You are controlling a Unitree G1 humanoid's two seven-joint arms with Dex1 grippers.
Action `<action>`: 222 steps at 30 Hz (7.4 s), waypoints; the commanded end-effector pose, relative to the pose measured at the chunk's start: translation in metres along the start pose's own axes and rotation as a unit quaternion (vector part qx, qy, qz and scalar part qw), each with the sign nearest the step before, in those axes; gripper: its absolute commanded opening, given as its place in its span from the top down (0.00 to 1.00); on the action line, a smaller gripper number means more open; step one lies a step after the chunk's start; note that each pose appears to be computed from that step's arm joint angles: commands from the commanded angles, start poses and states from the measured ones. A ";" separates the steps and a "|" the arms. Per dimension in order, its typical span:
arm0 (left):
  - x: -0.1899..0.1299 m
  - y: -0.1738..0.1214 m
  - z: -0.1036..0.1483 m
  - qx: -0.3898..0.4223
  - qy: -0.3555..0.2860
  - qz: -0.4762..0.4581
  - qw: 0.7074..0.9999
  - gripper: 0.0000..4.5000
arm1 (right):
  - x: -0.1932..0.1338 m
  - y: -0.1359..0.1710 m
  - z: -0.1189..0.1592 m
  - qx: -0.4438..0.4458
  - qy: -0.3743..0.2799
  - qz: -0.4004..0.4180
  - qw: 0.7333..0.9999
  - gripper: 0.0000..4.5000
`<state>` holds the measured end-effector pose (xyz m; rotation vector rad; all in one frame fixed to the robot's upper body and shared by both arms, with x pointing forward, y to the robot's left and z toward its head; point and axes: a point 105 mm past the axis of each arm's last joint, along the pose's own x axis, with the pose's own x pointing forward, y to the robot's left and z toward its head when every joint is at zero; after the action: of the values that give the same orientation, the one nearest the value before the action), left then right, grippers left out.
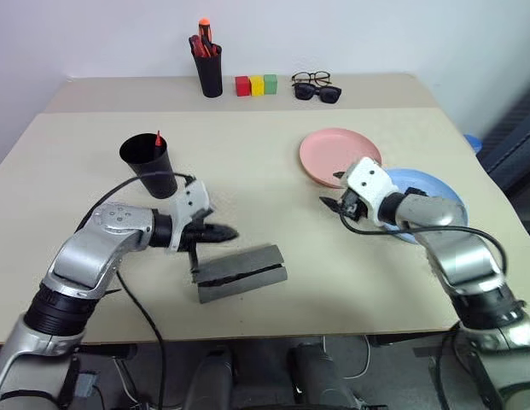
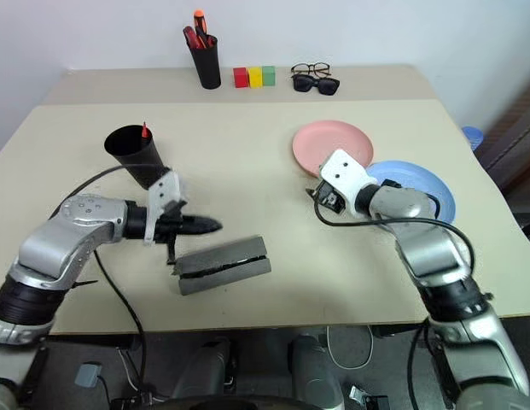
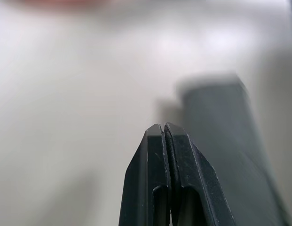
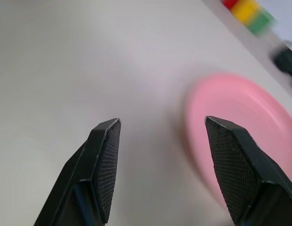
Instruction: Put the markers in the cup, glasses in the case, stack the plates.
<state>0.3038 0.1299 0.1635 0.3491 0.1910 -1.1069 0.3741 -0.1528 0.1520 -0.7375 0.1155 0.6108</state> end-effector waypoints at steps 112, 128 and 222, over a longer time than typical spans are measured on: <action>-0.091 0.000 -0.037 -0.065 0.010 0.199 0.978 1.00 | 0.032 0.093 0.068 -0.456 -0.258 0.191 0.830 0.99; -0.038 -0.012 -0.021 -0.036 -0.013 0.097 0.995 1.00 | -0.090 -0.051 -0.003 -0.364 0.052 0.076 0.927 0.99; -0.126 0.047 -0.055 -0.018 -0.020 0.362 0.932 1.00 | -0.124 -0.062 -0.032 0.165 -0.079 0.008 0.983 0.05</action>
<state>0.2950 0.2641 0.1480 0.2848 0.0845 -0.4180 0.3112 -0.2791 0.1938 -0.3861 0.1159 0.6097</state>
